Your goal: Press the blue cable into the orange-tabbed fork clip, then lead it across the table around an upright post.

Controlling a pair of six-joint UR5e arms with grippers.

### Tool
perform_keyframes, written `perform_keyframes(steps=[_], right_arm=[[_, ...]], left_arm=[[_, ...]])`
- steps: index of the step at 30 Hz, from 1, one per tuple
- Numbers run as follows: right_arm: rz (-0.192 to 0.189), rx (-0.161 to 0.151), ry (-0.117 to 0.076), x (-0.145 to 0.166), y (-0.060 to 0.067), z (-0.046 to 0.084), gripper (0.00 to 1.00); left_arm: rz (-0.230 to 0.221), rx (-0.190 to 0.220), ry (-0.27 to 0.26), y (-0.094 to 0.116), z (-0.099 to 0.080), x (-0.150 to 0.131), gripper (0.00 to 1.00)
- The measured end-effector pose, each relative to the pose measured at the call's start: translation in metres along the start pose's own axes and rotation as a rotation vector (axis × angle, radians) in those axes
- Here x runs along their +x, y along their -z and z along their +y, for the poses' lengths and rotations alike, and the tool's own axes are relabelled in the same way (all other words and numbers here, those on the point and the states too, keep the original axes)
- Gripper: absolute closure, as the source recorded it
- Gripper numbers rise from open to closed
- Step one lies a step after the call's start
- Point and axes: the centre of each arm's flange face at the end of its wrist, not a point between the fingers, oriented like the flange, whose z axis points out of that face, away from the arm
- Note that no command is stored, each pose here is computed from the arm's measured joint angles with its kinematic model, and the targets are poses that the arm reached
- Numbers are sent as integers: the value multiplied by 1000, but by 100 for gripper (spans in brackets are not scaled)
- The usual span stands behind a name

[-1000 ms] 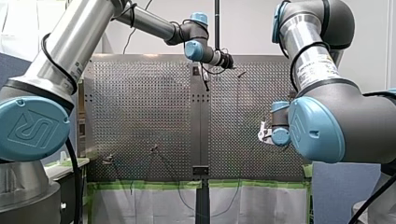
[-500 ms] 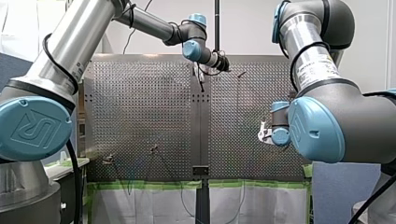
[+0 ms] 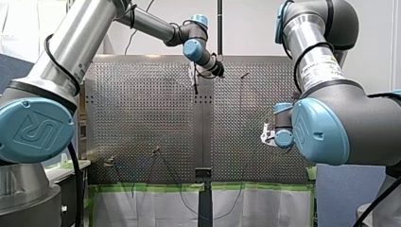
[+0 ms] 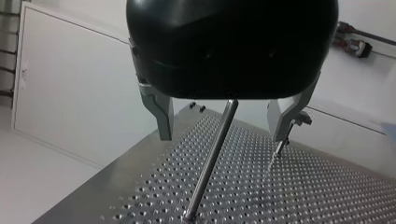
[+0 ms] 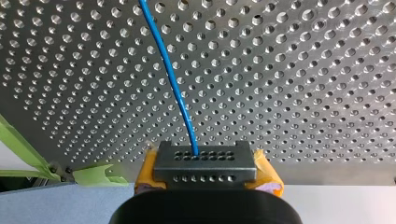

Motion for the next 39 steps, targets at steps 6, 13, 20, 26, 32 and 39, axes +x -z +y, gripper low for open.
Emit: perform_keyframes(steps=[6, 13, 20, 26, 32, 39], right_arm=[[0, 0, 0, 0, 0, 0, 100], [0, 1, 0, 0, 0, 0, 100], [-1, 1, 0, 0, 0, 0, 100], [-13, 1, 4, -1, 2, -1, 100], [-28, -2, 7, -1, 3, -1, 100], [-26, 1, 7, 1, 3, -2, 100]], left_arm=[[-1, -6, -3, 0, 1, 0, 0], [-3, -4, -5, 0, 0, -1, 0], [-1, -3, -6, 0, 0, 0, 0], [8, -3, -6, 1, 0, 0, 0], [13, -3, -7, 2, -1, 1, 0], [11, -11, -15, 3, -1, 1, 0]])
